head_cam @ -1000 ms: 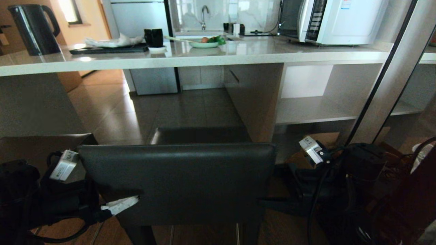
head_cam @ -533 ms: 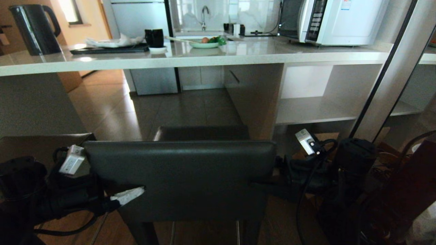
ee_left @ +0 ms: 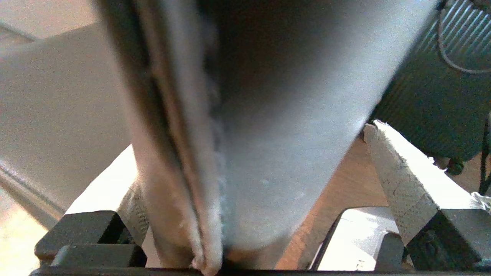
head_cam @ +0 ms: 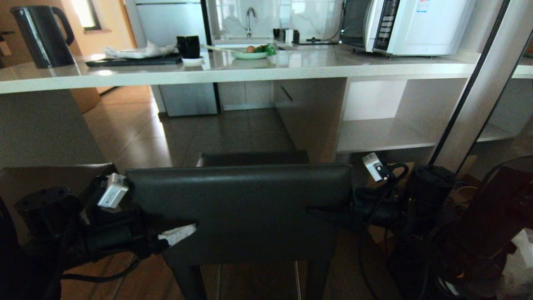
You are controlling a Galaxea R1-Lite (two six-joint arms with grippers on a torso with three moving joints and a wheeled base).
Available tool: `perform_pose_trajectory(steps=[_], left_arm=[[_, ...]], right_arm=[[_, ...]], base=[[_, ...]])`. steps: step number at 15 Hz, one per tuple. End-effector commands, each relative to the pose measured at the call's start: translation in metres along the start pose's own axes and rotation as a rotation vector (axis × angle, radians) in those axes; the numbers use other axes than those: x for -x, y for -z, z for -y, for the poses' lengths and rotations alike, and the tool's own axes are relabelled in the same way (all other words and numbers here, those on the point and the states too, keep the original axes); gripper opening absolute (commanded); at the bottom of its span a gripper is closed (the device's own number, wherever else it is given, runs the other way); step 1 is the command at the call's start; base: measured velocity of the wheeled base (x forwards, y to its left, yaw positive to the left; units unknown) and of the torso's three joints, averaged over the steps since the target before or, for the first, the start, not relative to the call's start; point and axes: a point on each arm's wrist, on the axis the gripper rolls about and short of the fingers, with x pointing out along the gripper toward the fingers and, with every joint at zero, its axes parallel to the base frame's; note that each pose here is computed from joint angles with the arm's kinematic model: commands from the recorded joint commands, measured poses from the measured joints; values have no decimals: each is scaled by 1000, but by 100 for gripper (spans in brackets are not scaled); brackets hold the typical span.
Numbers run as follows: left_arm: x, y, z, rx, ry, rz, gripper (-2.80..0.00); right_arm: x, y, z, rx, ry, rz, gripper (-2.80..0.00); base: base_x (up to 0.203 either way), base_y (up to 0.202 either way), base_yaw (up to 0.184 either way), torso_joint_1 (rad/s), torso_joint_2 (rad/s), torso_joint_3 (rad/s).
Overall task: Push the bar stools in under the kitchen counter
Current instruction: Pull the gray chair out from under the dining table
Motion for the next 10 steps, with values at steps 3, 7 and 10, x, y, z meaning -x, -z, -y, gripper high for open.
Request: perform_pose_trajectory(steps=[3,7,10], left_arm=[[-17,2,14,-1,16,-13,0],[-21,-1,20,-11,36,-8,0],[-11,-6,17,-25,-4,7,0]], right_arm=[[11,-1,14,5,45,12,0],[13,0,16,1,55,11,0],[17,-5,8,8,49,13,0]], base=[[0,0,0,0,0,0],[0,0,0,0,0,0],[0,0,0,0,0,0]])
